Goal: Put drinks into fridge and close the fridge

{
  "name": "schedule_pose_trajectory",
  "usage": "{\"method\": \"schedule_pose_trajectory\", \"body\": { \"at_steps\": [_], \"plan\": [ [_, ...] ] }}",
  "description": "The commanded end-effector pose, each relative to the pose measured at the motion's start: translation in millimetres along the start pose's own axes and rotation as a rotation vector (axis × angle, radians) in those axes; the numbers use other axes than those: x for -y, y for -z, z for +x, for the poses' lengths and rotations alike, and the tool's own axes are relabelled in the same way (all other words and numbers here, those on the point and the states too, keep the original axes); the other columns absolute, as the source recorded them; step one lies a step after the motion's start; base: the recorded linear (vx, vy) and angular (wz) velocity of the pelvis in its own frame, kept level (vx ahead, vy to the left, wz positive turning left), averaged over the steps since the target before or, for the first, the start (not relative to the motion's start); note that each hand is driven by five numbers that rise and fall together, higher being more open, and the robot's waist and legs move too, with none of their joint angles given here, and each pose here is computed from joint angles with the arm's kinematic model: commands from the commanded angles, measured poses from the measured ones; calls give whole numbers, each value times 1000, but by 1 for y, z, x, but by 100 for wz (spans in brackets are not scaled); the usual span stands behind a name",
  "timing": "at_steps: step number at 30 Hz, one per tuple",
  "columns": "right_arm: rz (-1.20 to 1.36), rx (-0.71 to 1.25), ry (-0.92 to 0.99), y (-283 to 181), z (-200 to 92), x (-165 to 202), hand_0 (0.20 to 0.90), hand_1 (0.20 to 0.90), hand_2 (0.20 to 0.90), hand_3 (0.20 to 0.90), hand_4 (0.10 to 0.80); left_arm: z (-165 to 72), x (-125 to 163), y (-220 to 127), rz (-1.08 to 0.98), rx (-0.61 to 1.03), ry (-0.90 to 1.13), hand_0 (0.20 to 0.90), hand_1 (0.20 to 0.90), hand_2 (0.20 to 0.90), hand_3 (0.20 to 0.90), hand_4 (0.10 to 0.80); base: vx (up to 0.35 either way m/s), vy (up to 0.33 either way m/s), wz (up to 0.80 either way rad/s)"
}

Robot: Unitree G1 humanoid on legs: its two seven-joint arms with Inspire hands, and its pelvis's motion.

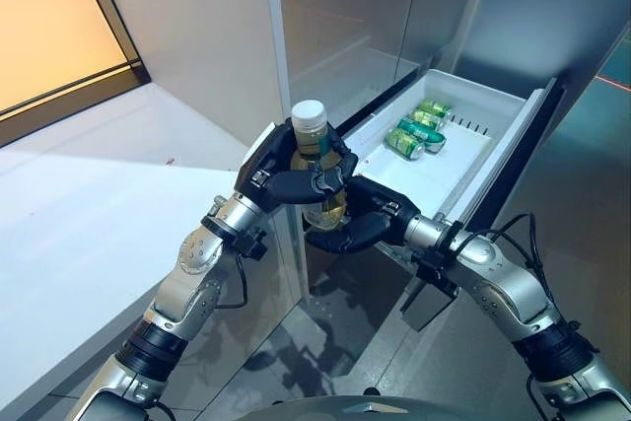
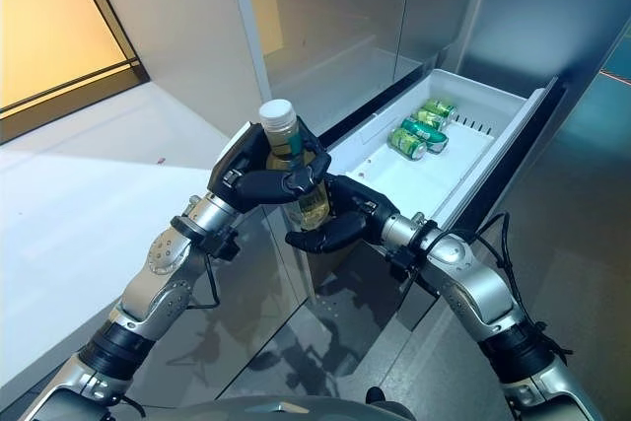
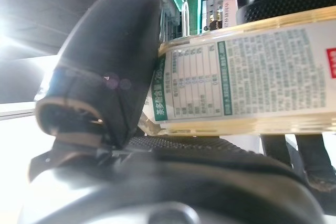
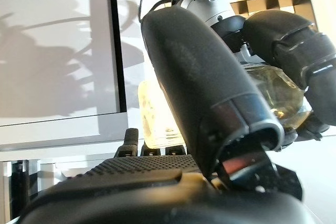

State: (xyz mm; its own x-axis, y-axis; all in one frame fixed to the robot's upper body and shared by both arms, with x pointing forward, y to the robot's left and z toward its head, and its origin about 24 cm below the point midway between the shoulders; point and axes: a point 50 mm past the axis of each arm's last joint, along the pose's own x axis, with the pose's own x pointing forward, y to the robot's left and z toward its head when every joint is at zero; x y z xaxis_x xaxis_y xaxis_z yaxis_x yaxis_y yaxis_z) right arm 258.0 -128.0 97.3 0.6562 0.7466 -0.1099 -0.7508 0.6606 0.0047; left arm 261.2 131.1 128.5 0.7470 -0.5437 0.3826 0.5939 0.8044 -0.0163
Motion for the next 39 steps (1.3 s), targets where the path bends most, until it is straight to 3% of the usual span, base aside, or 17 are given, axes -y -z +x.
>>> {"method": "schedule_pose_trajectory", "body": {
  "at_steps": [1, 16, 24, 25, 26, 39],
  "plan": [
    [-69, 435, -251, -90, 22, -41, 300, 300, 300, 200, 100, 44, 19, -52, 73, 257, 168, 300, 300, 300, 200, 100, 0, 0, 0],
    [184, 415, -70, -78, 34, -26, 300, 300, 300, 200, 100, 37, 22, -44, 225, 289, 81, 300, 300, 300, 200, 100, 1, -2, 0],
    [112, 434, 65, -80, 35, -14, 300, 300, 300, 200, 100, 35, 24, -36, 180, 279, 92, 300, 300, 300, 200, 100, 0, 0, 0],
    [68, 439, 112, -81, 35, -10, 300, 300, 300, 200, 100, 36, 25, -36, 170, 283, 92, 782, 782, 782, 763, 663, 0, 0, 0],
    [31, 442, 155, -82, 35, -6, 300, 300, 300, 200, 100, 36, 26, -36, 154, 286, 94, 900, 900, 900, 900, 800, 0, 0, 0],
    [-460, 448, 813, -130, 21, 73, 300, 300, 300, 200, 100, 47, 52, -28, -120, 212, 273, 900, 900, 900, 900, 800, 11, -4, 1]
  ]
}}
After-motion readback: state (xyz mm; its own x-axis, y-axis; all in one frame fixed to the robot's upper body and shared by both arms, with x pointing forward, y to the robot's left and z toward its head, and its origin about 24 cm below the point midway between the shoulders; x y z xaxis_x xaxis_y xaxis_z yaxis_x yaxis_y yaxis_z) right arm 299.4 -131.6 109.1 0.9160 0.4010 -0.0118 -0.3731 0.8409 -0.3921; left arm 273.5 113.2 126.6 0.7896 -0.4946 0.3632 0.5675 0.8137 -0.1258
